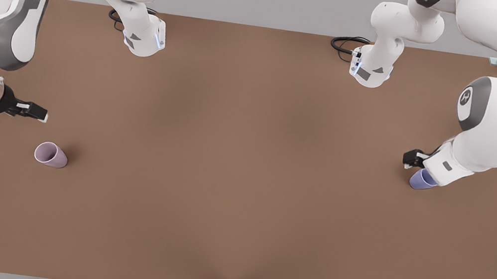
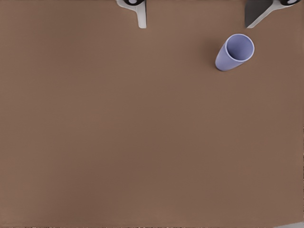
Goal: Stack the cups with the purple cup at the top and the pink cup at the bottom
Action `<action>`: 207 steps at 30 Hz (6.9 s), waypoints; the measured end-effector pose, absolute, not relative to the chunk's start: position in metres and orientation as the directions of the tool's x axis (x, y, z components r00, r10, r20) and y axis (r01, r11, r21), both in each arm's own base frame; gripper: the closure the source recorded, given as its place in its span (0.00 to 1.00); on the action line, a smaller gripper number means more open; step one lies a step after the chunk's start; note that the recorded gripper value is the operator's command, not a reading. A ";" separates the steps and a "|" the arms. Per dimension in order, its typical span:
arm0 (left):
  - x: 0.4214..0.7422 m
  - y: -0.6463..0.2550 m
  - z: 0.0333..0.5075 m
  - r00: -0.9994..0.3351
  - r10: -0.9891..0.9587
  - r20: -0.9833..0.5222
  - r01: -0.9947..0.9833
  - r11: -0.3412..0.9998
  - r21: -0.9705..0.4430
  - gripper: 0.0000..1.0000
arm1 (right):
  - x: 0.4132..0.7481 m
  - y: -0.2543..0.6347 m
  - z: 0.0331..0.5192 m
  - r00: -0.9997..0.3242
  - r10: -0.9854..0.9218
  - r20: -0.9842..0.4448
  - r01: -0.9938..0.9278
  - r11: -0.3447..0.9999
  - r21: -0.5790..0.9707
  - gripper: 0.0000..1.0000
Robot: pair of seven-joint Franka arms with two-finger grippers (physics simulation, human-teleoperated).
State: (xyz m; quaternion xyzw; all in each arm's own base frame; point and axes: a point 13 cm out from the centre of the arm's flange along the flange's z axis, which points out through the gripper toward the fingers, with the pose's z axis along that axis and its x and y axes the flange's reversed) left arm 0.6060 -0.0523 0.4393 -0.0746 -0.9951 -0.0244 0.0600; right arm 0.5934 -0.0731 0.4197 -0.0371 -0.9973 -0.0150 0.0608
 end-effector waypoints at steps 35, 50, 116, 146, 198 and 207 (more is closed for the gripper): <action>0.616 -0.045 0.411 -0.980 0.148 0.135 0.154 0.987 0.038 0.00 | 0.581 -0.229 0.089 -0.992 -0.054 0.114 -0.045 0.996 0.073 0.61; 0.616 -0.039 0.409 -0.981 0.139 0.137 0.145 0.989 0.036 0.00 | 0.635 -0.058 0.217 -0.939 -0.343 0.008 -0.341 0.937 0.076 0.79; 0.508 0.127 0.113 -0.988 -0.140 0.068 -0.136 0.988 0.069 0.11 | 0.604 -0.035 0.467 -0.845 0.534 0.029 0.534 0.845 -0.023 0.00; 0.567 0.080 0.164 -0.998 -0.061 -0.025 -0.062 0.997 0.052 0.79 | 0.636 -0.052 0.440 -0.993 0.106 0.055 0.106 0.994 -0.009 0.00; 0.549 -0.480 0.199 -0.993 -0.111 -0.030 -0.108 0.990 -0.091 0.79 | 0.649 -0.055 0.439 -1.000 0.007 0.014 0.007 1.000 -0.006 0.00; 0.551 -0.479 0.197 -0.990 -0.136 -0.039 -0.132 0.988 -0.085 0.65 | 0.650 -0.055 0.439 -1.000 0.004 0.013 0.004 1.000 -0.007 0.00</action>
